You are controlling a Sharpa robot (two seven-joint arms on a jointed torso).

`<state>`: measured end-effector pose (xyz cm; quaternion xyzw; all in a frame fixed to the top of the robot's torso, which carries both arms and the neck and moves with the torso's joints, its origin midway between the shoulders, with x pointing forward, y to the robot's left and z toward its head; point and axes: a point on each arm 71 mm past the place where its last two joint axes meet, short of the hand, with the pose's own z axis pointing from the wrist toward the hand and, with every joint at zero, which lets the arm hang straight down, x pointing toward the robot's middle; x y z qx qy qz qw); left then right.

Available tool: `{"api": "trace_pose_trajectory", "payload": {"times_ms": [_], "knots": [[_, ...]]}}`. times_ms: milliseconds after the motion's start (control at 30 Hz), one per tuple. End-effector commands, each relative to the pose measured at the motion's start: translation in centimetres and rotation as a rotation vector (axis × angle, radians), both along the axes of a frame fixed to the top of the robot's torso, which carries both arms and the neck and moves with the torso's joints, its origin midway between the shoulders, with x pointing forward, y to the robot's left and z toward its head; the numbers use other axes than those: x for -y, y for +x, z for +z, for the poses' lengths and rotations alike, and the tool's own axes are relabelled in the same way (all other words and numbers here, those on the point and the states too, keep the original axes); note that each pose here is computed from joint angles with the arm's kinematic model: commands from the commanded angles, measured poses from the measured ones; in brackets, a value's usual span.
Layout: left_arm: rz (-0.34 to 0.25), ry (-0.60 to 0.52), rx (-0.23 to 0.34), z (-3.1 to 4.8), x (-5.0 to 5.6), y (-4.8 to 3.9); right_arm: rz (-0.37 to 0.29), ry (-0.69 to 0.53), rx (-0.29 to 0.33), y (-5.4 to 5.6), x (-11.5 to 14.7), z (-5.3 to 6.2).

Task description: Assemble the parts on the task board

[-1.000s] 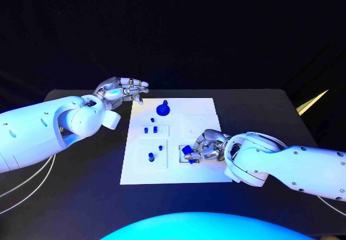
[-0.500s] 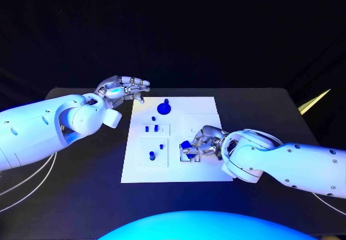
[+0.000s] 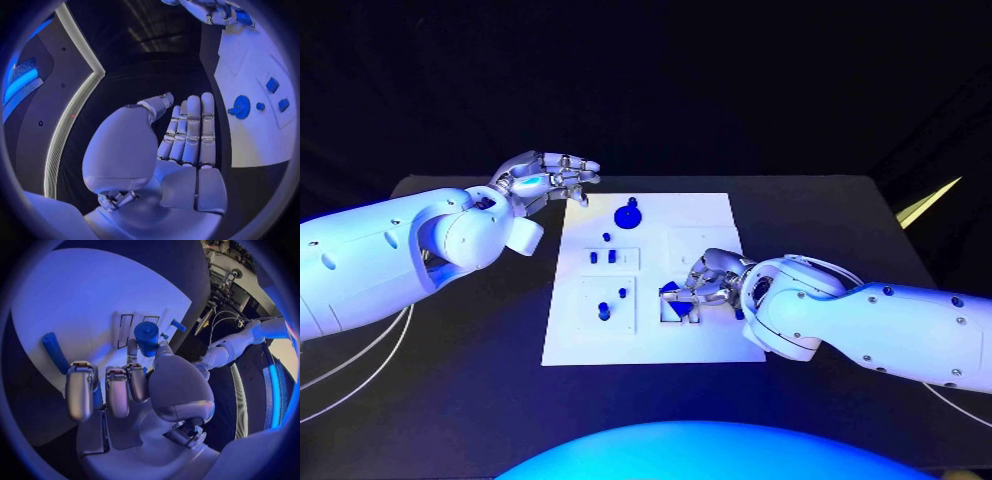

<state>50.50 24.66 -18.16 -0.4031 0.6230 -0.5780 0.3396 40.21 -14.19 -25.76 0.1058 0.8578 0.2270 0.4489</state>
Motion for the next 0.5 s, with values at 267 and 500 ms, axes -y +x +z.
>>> {"api": "trace_pose_trajectory", "payload": {"times_ms": [267, 500], "knots": [[-0.006, -0.004, 0.000, 0.08, 0.13, -0.03, 0.010, -0.001, 0.020, -0.04, -0.17, 0.18], [-0.005, -0.003, 0.000, 0.07, 0.04, -0.02, 0.016, 0.008, 0.033, -0.37, -0.17, 0.45]]}}
